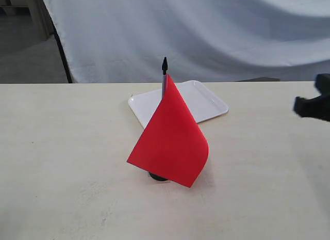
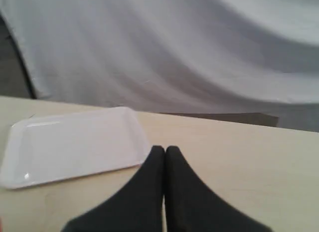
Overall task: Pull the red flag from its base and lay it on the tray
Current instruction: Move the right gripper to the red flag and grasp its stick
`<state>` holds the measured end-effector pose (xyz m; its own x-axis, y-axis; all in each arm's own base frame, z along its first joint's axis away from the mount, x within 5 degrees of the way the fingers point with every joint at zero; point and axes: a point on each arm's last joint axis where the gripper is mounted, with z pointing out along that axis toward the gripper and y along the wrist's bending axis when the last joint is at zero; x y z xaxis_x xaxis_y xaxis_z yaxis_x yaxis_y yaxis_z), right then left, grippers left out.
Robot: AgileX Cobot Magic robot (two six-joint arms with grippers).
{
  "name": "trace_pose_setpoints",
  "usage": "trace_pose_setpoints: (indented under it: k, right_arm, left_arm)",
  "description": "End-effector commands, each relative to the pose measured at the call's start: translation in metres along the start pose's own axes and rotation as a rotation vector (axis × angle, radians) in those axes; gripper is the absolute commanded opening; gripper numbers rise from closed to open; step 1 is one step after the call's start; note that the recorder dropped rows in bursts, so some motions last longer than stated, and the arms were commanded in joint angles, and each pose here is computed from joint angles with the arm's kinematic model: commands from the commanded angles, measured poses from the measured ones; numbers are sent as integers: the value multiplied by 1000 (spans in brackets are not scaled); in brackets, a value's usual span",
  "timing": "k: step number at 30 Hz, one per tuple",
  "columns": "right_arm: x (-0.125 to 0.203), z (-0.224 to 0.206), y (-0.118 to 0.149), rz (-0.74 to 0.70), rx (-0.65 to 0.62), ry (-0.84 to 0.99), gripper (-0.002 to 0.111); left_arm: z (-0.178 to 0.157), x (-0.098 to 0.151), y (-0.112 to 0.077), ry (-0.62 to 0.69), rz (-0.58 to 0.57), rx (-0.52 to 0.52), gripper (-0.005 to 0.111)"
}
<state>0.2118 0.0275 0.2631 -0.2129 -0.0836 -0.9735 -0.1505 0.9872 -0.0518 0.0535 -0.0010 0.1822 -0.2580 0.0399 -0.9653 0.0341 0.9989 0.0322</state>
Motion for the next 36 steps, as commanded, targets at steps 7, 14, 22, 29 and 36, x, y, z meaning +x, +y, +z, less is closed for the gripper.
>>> trace_pose_setpoints:
  k: [7, 14, 22, 29, 36]
  right_arm:
    - [40, 33, 100, -87, -417, 56, -1]
    - [58, 40, 131, -100, -521, 44, 32]
    - [80, 57, 139, -78, -539, 13, 81]
    - [81, 81, 151, -58, -547, -47, 81]
    - [85, 108, 164, -58, -547, -50, 81]
  left_arm:
    - [0, 0, 0, -6, -4, -3, 0]
    - [0, 0, 0, -6, -4, -3, 0]
    - [0, 0, 0, -6, -4, -3, 0]
    - [0, 0, 0, -6, -4, -3, 0]
    - [0, 0, 0, -6, -4, -3, 0]
